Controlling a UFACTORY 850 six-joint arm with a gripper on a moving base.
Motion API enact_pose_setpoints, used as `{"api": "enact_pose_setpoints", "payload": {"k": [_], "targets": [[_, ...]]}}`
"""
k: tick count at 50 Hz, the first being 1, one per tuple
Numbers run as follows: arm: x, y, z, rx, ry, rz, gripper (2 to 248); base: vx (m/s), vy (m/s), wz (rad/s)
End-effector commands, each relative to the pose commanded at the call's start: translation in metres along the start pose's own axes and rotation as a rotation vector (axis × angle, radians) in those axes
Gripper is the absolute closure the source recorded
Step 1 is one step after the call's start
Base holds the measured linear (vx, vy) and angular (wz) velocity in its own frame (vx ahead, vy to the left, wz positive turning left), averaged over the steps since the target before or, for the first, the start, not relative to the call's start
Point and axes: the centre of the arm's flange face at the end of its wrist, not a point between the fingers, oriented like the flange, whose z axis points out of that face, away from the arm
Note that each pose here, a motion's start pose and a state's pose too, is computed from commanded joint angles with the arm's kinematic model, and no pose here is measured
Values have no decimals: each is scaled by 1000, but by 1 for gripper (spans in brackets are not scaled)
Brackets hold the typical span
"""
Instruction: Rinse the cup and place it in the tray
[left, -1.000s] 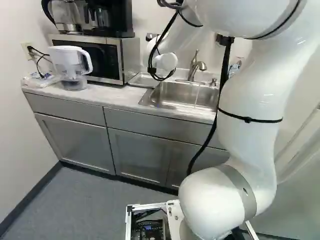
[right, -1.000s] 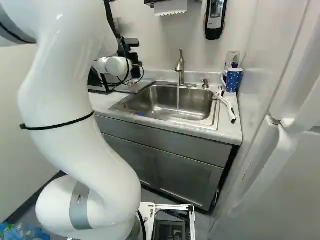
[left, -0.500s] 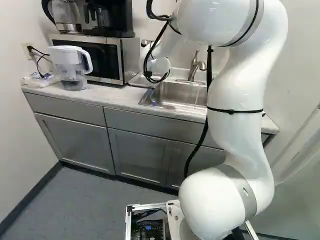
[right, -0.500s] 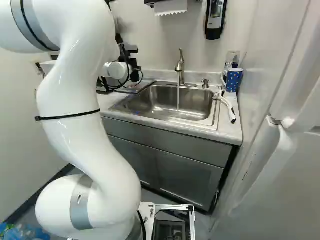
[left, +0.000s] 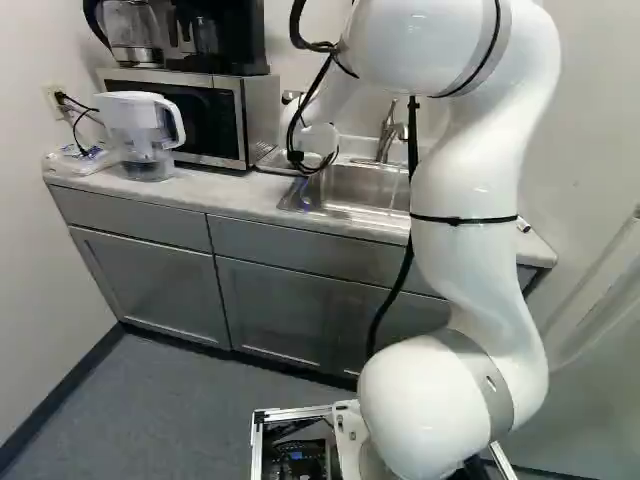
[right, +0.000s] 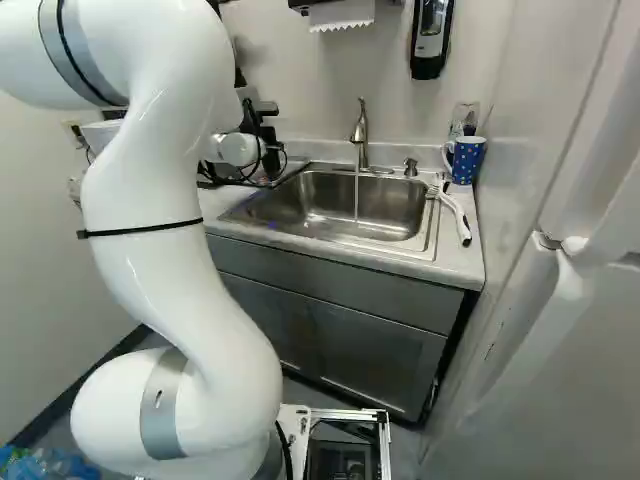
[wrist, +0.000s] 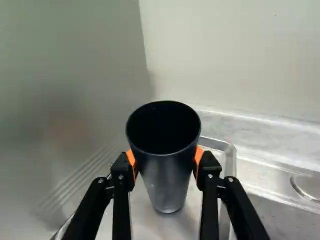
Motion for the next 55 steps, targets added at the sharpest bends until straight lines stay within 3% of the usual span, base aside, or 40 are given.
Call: {"api": "enact_pose_setpoints", "payload": {"k": [10,11,15,16,21,22,26,27,39,55], "targets": [[-2,0,1,0,-4,0,125,0,0,0],[-2,0,1,0,-4,0,98,0,0,0],[-2,0,1,0,-4,0,98,0,0,0],[-2,0,1,0,-4,0,65,0,0,0],[-2,0,1,0,-4,0,65,0,0,0],[-2,0,1,0,-4,0,30,0,0,0],[-2,0,1,0,-4,0,30,0,0,0],[-2,0,1,0,-4,0,3,0,0,0],[0,0,0,0,-1,0,3,0,0,0],[15,-1,-5,2,27,2,3,0,0,0]]}}
